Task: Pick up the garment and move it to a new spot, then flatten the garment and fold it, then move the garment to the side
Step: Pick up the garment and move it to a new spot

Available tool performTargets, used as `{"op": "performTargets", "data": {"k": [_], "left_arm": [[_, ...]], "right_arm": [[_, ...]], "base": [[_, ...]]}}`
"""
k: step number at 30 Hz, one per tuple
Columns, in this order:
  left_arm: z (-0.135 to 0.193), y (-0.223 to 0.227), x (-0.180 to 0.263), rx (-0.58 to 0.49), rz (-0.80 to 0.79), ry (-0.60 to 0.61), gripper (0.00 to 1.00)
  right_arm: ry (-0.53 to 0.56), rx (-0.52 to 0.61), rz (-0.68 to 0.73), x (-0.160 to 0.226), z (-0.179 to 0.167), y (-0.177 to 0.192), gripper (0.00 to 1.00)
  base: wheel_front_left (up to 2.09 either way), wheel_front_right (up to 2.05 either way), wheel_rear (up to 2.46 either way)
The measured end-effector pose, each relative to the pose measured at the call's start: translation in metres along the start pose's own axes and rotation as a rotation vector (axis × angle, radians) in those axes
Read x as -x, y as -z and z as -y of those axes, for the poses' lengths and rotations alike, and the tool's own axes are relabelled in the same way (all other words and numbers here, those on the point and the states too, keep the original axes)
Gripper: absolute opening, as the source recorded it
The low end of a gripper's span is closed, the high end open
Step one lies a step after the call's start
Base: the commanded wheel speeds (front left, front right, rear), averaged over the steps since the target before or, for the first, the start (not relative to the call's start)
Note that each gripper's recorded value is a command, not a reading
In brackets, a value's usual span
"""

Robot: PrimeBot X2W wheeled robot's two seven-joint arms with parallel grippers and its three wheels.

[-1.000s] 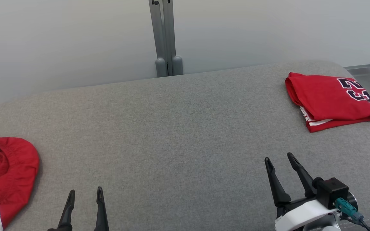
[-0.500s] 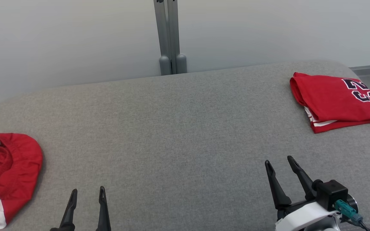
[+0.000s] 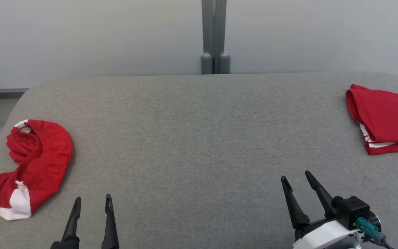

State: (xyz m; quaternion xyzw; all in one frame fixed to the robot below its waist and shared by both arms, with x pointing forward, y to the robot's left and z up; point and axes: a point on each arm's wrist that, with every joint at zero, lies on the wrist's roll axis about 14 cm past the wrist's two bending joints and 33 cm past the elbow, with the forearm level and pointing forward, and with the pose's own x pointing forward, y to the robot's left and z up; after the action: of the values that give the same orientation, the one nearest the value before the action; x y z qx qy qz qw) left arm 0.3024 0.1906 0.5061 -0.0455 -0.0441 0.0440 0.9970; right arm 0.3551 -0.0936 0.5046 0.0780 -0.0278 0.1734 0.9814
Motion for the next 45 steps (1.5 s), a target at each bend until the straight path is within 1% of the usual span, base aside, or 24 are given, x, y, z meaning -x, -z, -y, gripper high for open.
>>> {"op": "performTargets", "data": {"k": [18,26,30,33,37,42,45], "left_arm": [[-0.073,-0.013,0.05,-0.025,0.032,-0.282,1.0],[-0.092,-0.017,0.072,-0.033,0.037,-0.375,1.0],[-0.097,-0.016,0.076,-0.037,0.029,-0.404,1.0],[-0.099,-0.02,0.068,-0.041,0.039,-0.405,1.0],[-0.102,-0.038,0.039,-0.055,0.09,-0.389,1.0],[-0.113,-0.058,-0.015,-0.092,0.142,-0.357,1.0],[-0.13,-0.053,-0.048,-0.124,0.092,-0.349,1.0]], "right_arm": [[-0.289,-0.021,-0.074,-0.041,-0.084,0.025,1.0],[-0.383,-0.027,-0.098,-0.051,-0.113,0.034,1.0],[-0.407,-0.032,-0.11,-0.054,-0.119,0.039,1.0],[-0.417,-0.019,-0.116,-0.061,-0.116,0.042,1.0],[-0.428,0.004,-0.117,-0.075,-0.107,0.048,1.0],[-0.428,0.041,-0.131,-0.095,-0.086,0.061,1.0],[-0.427,0.066,-0.143,-0.105,-0.072,0.072,1.0]], "base": [[0.0,0.0,0.0],[0.0,0.0,0.0],[0.0,0.0,0.0],[0.0,0.0,0.0],[0.0,0.0,0.0],[0.0,0.0,0.0],[0.0,0.0,0.0]]}}
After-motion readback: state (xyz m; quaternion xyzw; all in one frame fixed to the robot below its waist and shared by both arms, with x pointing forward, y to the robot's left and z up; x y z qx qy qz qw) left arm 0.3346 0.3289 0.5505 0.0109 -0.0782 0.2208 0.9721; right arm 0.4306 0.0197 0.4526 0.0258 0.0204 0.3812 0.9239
